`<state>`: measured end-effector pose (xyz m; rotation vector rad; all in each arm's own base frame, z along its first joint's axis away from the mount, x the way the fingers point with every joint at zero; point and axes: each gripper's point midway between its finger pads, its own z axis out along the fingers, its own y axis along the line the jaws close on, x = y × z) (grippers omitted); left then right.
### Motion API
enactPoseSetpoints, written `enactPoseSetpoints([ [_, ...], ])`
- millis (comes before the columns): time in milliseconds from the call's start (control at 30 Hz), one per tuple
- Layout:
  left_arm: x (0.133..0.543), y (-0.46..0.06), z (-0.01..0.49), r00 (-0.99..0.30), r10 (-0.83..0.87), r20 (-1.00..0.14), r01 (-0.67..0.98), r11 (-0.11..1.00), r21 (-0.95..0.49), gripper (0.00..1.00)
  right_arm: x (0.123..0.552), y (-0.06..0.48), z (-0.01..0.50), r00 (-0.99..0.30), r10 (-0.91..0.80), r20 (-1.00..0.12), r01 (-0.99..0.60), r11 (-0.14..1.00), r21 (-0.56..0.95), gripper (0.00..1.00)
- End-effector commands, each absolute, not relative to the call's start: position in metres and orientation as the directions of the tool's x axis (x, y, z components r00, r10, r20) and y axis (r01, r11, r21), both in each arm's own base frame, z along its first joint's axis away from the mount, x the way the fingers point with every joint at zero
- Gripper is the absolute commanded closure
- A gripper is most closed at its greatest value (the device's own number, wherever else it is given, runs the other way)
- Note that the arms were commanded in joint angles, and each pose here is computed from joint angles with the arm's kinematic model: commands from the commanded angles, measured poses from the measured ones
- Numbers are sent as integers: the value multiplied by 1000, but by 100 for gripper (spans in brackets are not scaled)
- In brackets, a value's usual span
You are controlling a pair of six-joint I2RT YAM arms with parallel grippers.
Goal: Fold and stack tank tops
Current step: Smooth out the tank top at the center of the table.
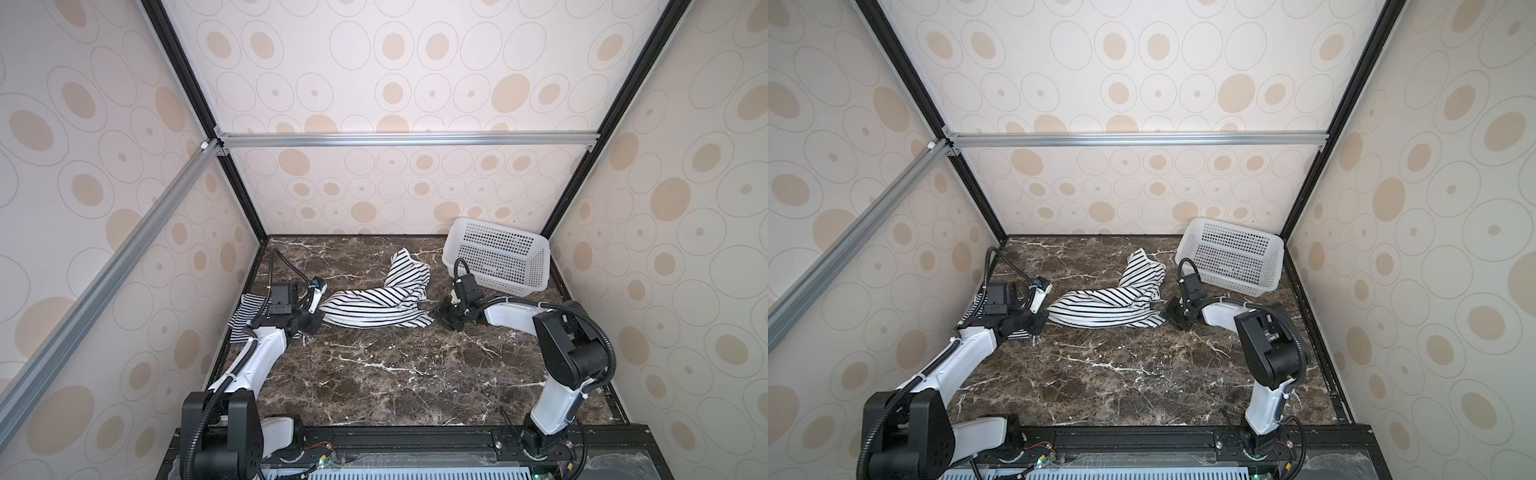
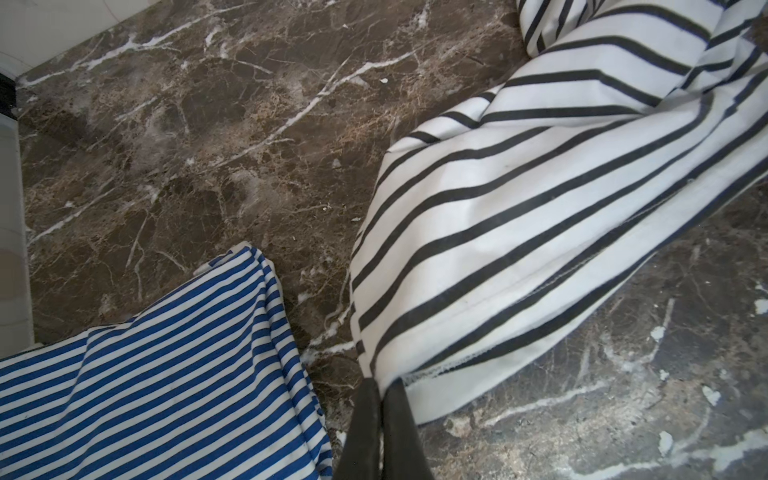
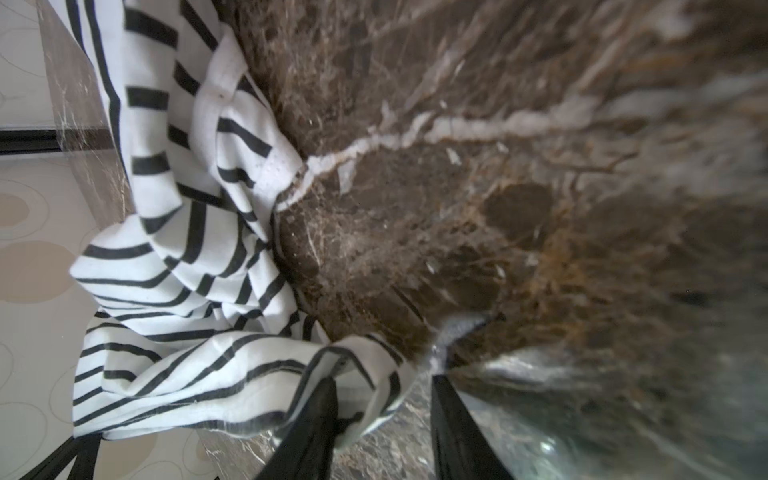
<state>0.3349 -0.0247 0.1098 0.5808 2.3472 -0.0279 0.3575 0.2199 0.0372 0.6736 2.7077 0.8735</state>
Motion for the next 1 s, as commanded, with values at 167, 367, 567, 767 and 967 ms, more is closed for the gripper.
enactPoseSetpoints([
  [167, 336, -20, 94, -659, 408, -632, 429, 894, 131, 100, 354, 208, 37, -881, 457, -121, 336, 785, 521, 68],
  [367, 334, -16, 88, -662, 412, -625, 429, 893, 135, 100, 367, 213, 31, -887, 445, -124, 323, 791, 520, 68],
  [567, 332, -11, 82, -674, 407, -616, 423, 897, 130, 100, 376, 218, 28, -894, 431, -125, 311, 797, 518, 68],
  [767, 334, -11, 81, -678, 398, -618, 422, 899, 115, 100, 373, 216, 25, -905, 406, -123, 301, 818, 491, 81],
  [967, 341, -17, 94, -669, 385, -636, 435, 897, 86, 100, 376, 218, 47, -908, 386, -163, 258, 822, 508, 100],
])
